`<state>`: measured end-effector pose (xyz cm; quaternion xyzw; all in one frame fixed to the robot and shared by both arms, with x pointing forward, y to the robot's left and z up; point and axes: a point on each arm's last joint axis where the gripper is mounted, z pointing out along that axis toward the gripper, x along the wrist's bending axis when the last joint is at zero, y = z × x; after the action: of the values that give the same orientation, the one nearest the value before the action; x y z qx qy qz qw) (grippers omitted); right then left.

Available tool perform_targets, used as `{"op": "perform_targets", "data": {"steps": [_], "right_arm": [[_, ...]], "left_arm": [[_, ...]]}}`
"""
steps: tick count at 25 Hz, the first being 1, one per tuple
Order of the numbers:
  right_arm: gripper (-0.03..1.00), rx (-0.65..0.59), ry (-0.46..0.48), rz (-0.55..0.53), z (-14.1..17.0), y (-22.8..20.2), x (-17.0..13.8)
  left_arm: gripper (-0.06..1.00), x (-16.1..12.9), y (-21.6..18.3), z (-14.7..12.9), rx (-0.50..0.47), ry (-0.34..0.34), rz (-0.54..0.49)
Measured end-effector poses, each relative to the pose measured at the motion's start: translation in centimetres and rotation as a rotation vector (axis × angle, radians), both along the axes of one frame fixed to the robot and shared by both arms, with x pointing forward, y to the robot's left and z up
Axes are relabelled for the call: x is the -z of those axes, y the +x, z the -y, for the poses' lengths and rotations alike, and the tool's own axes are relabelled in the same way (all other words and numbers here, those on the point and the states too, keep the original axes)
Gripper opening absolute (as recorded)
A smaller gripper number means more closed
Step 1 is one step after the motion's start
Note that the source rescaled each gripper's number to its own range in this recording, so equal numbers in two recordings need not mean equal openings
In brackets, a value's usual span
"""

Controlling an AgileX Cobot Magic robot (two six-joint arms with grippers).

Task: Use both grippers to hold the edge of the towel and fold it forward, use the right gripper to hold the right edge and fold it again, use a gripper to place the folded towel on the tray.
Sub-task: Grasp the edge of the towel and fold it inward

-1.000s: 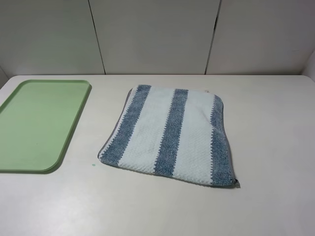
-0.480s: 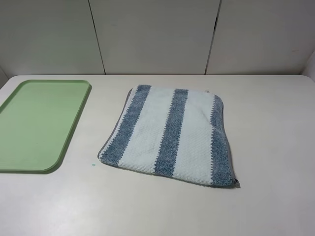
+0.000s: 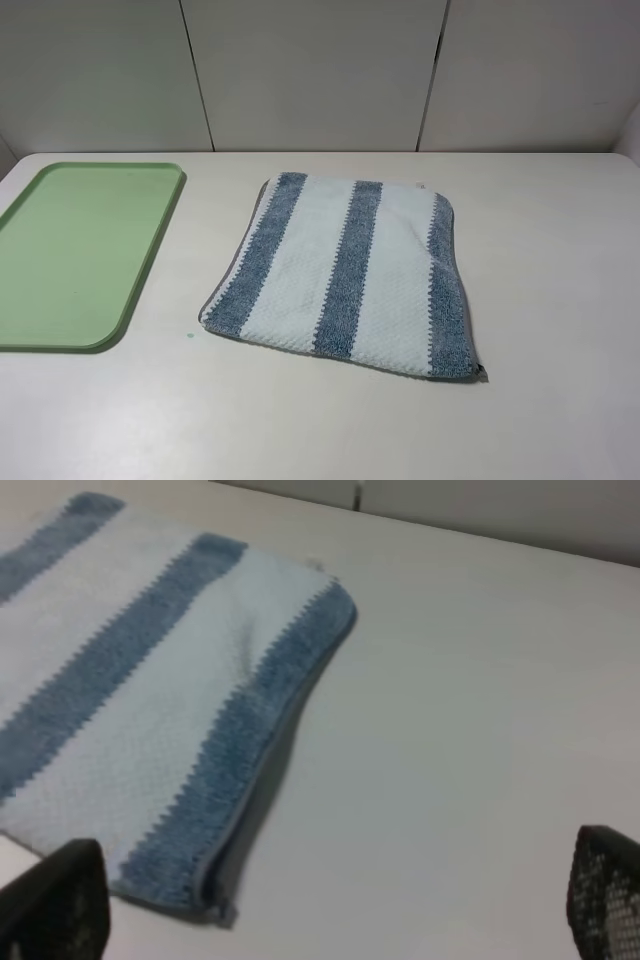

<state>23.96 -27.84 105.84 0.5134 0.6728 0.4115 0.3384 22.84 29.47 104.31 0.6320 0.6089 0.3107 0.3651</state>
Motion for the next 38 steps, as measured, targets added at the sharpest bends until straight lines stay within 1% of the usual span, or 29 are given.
{"op": "perform_targets", "data": {"steps": [3,7,14,19,22,27,29,31,34,36,38], "right_arm": [[1.0,-0.001,0.03,0.0,-0.1,0.0,-0.1],[1.0,-0.001,0.04,-0.002,-0.2,0.0,-0.1],[1.0,-0.009,0.058,0.005,-0.3,0.0,-0.2],[1.0,-0.031,0.045,-0.055,-0.4,0.5,-1.6],[1.0,-0.048,0.023,-0.086,-0.4,1.4,-2.9],[1.0,-0.098,-0.017,-0.153,-0.6,3.8,-4.5],[1.0,-0.126,-0.04,-0.178,-0.6,4.8,-4.9],[1.0,-0.153,-0.058,-0.208,-0.7,6.1,-5.3],[1.0,-0.188,-0.043,-0.247,-1.0,7.7,-5.8],[1.0,-0.226,-0.04,-0.262,-1.2,8.6,-6.2],[1.0,-0.276,-0.054,-0.268,-1.5,9.5,-6.6]], "left_arm": [[1.0,0.0,0.0,0.0,0.003,-0.001,0.0],[1.0,0.0,0.0,0.0,0.006,-0.002,0.0],[1.0,0.0,0.0,-0.1,0.08,-0.002,-0.008],[1.0,-0.7,1.2,0.1,0.118,0.009,-0.131],[1.0,-1.6,2.3,0.2,0.151,0.034,-0.185],[1.0,-3.1,4.3,0.6,0.243,0.097,-0.261],[1.0,-3.6,5.4,0.9,0.276,0.134,-0.308],[1.0,-4.2,6.6,1.0,0.296,0.181,-0.346],[1.0,-4.9,8.4,1.6,0.344,0.235,-0.392],[1.0,-5.2,9.6,2.2,0.391,0.277,-0.419],[1.0,-5.3,10.6,2.9,0.44,0.333,-0.443]]}}
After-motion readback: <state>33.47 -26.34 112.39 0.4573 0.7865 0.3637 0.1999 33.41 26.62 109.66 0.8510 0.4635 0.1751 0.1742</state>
